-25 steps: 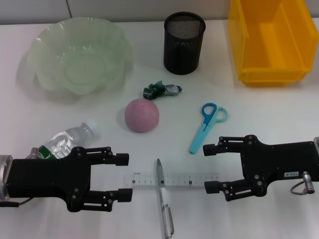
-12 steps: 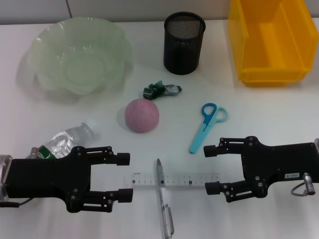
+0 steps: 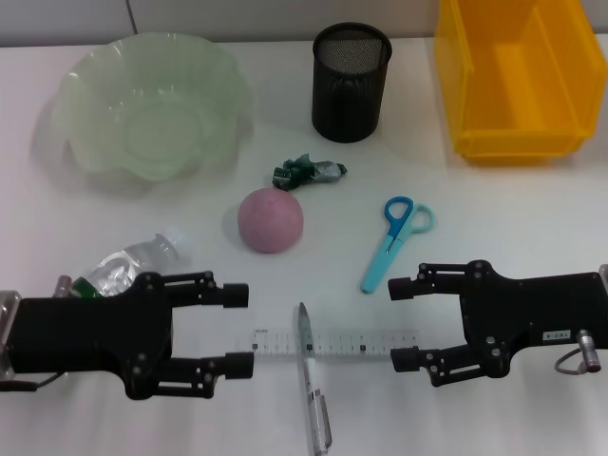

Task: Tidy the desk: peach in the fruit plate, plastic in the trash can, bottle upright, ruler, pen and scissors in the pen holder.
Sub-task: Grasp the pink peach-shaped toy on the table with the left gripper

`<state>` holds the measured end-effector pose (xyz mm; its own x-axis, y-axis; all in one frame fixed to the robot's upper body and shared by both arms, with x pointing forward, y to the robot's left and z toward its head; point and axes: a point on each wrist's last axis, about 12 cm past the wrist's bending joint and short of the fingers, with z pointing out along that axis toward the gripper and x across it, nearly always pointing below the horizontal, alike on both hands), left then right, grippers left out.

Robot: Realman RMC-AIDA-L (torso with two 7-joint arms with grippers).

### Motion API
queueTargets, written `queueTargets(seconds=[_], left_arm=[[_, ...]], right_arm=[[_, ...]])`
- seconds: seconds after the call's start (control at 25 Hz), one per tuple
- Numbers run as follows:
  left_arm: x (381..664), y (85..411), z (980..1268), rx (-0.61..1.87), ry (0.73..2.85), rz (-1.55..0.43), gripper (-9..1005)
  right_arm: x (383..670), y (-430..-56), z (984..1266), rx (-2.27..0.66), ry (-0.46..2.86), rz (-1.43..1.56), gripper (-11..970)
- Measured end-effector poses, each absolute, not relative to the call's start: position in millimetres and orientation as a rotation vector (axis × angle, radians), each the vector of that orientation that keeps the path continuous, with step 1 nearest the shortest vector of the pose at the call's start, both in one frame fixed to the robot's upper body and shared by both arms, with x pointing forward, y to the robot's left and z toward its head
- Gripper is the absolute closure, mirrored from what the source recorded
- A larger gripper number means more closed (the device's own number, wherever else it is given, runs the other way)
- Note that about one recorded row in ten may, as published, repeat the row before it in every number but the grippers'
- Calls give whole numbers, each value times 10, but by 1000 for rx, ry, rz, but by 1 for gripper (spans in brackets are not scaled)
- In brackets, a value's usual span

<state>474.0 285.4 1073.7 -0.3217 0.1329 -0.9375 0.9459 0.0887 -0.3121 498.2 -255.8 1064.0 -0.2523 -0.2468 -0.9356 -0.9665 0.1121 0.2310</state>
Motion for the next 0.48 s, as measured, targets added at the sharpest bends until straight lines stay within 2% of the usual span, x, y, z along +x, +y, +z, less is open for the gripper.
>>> queueTargets(seconds=[0.48], left_arm=[[4842, 2819, 10879, 1010, 1505, -1341, 231]], right_arm=[[5005, -2546, 10648, -1214, 1626, 1183, 135]])
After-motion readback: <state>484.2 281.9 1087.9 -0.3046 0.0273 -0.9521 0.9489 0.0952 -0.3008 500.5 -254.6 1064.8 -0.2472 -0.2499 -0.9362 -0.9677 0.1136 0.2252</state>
